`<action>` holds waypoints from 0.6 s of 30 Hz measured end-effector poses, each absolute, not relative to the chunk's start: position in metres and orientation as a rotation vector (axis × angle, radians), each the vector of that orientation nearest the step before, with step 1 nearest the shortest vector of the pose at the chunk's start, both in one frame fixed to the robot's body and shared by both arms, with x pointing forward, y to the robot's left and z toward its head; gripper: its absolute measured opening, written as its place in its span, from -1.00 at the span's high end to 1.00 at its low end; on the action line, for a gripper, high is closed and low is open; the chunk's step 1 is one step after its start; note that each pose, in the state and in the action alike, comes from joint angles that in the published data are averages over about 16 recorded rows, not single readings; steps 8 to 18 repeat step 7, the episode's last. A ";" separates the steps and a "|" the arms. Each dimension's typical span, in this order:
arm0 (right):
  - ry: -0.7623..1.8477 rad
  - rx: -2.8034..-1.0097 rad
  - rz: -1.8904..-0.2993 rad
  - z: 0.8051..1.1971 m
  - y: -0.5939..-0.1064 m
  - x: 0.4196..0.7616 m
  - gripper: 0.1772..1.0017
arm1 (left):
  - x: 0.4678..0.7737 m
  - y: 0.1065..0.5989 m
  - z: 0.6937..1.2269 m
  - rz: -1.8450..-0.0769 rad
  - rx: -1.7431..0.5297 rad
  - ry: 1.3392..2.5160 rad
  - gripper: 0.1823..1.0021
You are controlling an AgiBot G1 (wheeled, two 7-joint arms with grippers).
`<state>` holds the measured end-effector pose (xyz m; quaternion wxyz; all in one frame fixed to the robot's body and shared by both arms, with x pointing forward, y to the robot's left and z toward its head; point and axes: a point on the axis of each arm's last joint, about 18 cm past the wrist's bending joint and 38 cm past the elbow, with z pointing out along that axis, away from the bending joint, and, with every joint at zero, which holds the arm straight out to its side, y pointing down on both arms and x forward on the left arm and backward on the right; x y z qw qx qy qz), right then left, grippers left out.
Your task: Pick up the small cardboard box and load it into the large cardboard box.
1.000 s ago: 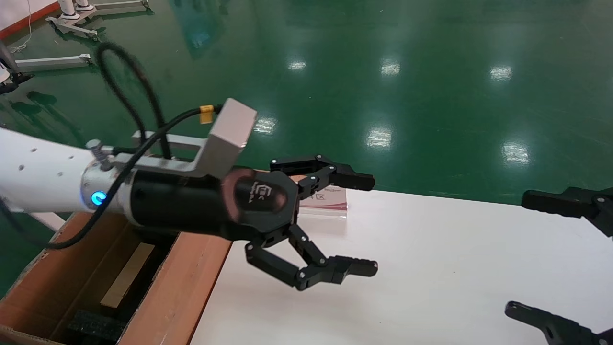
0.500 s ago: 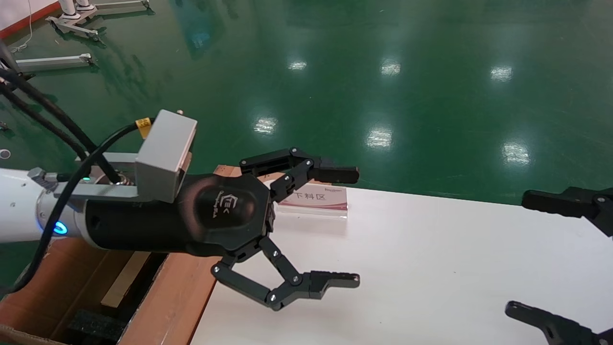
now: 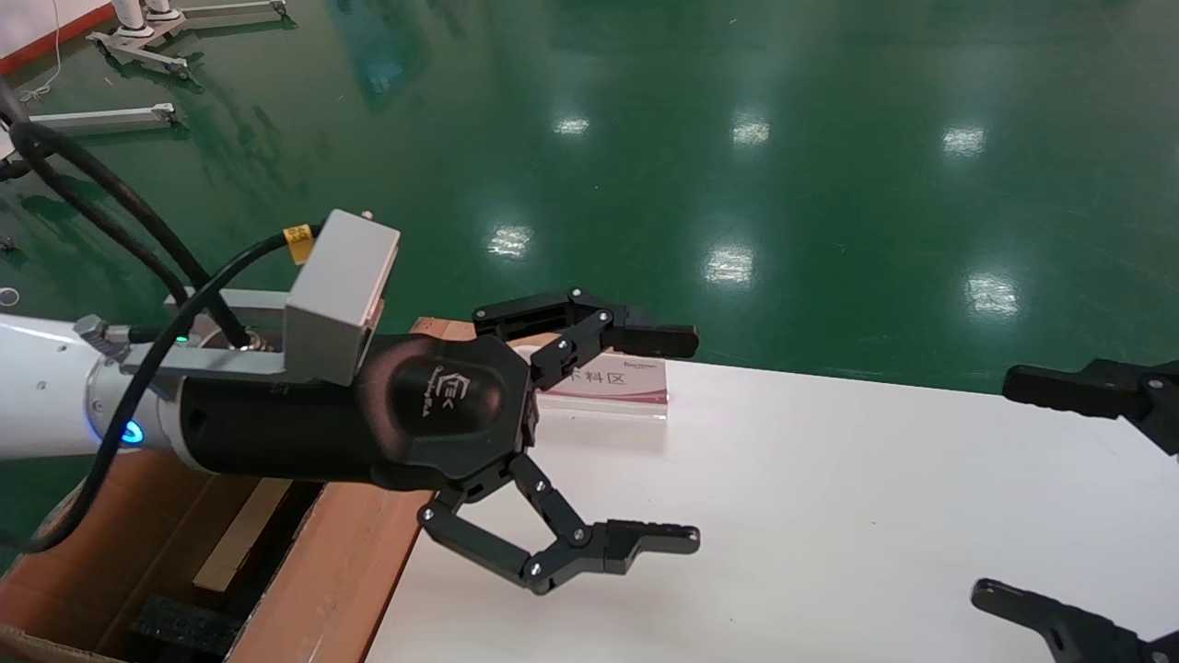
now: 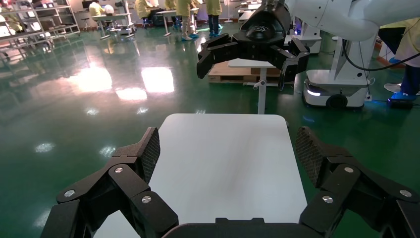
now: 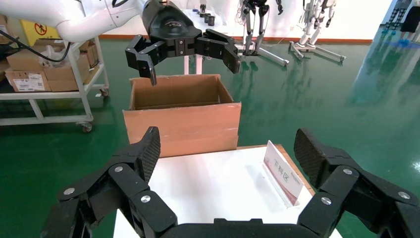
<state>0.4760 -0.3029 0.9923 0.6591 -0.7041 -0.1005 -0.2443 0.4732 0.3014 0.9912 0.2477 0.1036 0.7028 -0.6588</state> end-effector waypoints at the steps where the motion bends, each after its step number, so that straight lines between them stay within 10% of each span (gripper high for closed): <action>1: -0.228 -1.594 -0.553 0.992 -0.303 0.476 -1.00 | 0.473 0.301 0.991 -1.796 0.282 1.916 -1.00; 18: -0.228 -1.594 -0.553 0.992 -0.303 0.476 -1.00 | 0.474 0.301 0.991 -1.797 0.280 1.919 -1.00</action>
